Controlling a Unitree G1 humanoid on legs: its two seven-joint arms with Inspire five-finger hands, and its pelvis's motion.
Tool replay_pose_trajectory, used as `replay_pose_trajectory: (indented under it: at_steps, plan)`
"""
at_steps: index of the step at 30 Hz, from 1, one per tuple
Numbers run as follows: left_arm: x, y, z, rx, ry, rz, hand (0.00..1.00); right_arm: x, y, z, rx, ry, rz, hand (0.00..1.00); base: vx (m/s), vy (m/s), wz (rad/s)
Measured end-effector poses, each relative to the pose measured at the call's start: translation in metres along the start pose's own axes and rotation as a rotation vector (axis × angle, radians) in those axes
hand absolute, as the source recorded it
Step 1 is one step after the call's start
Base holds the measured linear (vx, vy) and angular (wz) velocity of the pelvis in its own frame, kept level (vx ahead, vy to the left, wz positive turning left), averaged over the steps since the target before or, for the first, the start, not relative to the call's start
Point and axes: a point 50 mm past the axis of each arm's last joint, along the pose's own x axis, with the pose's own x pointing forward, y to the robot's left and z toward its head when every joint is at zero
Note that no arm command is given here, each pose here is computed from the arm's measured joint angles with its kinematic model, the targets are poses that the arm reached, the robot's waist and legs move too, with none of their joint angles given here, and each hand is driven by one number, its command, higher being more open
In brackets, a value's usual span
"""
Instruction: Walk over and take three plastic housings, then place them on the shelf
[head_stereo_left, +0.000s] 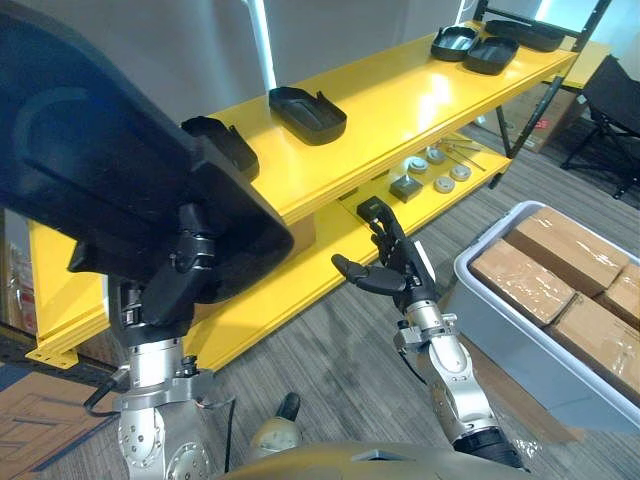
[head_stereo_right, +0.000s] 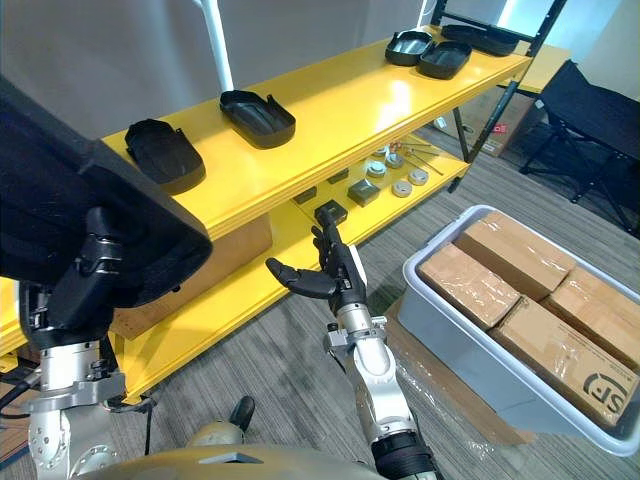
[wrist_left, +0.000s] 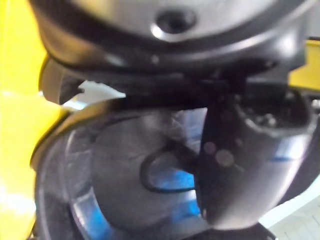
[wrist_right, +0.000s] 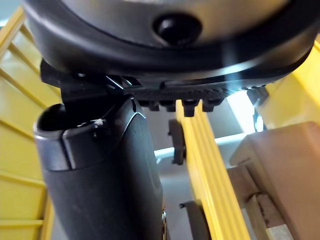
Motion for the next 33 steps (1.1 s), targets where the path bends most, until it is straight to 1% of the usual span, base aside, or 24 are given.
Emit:
replay_pose_trajectory:
  at_steps: [3, 10, 15, 17, 19, 21, 23, 24, 26, 28, 31, 33]
  plan:
    - [0.002, -0.004, -0.002, -0.043, -0.005, 0.002, 0.0, 0.006, 0.004, 0.005, -0.003, -0.024, 0.026, 1.0, -0.07, -0.003, -0.11]
    - [0.002, -0.001, -0.001, -0.029, -0.009, 0.024, 0.0, 0.01, 0.009, 0.018, 0.001, -0.102, 0.04, 1.0, -0.03, 0.041, 0.14]
    - [0.001, 0.015, 0.009, 0.053, -0.029, 0.062, 0.0, 0.011, 0.008, 0.03, -0.003, -0.193, 0.032, 1.0, 0.06, 0.169, 0.26]
    - [0.001, 0.024, 0.015, 0.143, -0.03, 0.098, 0.0, 0.015, 0.013, 0.037, 0.004, -0.238, 0.044, 1.0, 0.12, 0.197, 0.36]
    - [0.004, 0.027, 0.017, 0.159, -0.042, 0.106, 0.0, 0.02, 0.015, 0.043, 0.007, -0.274, 0.041, 1.0, 0.2, 0.042, 0.78]
    - [0.015, 0.025, 0.017, 0.138, -0.085, 0.097, 0.0, 0.026, 0.01, 0.059, -0.019, -0.336, 0.039, 1.0, 0.18, -0.014, 0.89]
    - [0.031, 0.024, 0.01, 0.117, -0.112, 0.076, 0.0, 0.029, 0.004, 0.087, -0.051, -0.453, 0.023, 1.0, 0.2, -0.094, 1.3]
    - [0.034, 0.025, 0.008, 0.115, -0.111, 0.078, 0.0, 0.029, 0.002, 0.093, -0.06, -0.476, 0.018, 1.0, 0.25, -0.191, 1.39]
    - [0.035, 0.026, 0.004, 0.114, -0.096, 0.084, 0.0, 0.028, -0.005, 0.108, -0.091, -0.534, 0.01, 1.0, 0.24, -0.253, 1.26]
    - [0.031, 0.027, 0.0, 0.107, -0.072, 0.096, 0.0, 0.026, -0.018, 0.125, -0.115, -0.601, -0.016, 1.0, 0.28, -0.386, 1.44]
    - [0.029, 0.025, -0.002, 0.101, -0.058, 0.083, 0.0, 0.024, -0.036, 0.131, -0.137, -0.611, -0.064, 1.0, 0.17, -0.269, 1.11]
    - [0.03, 0.02, -0.004, 0.074, -0.057, 0.062, 0.0, 0.02, -0.045, 0.135, -0.153, -0.623, -0.105, 1.0, 0.12, -0.145, 0.78]
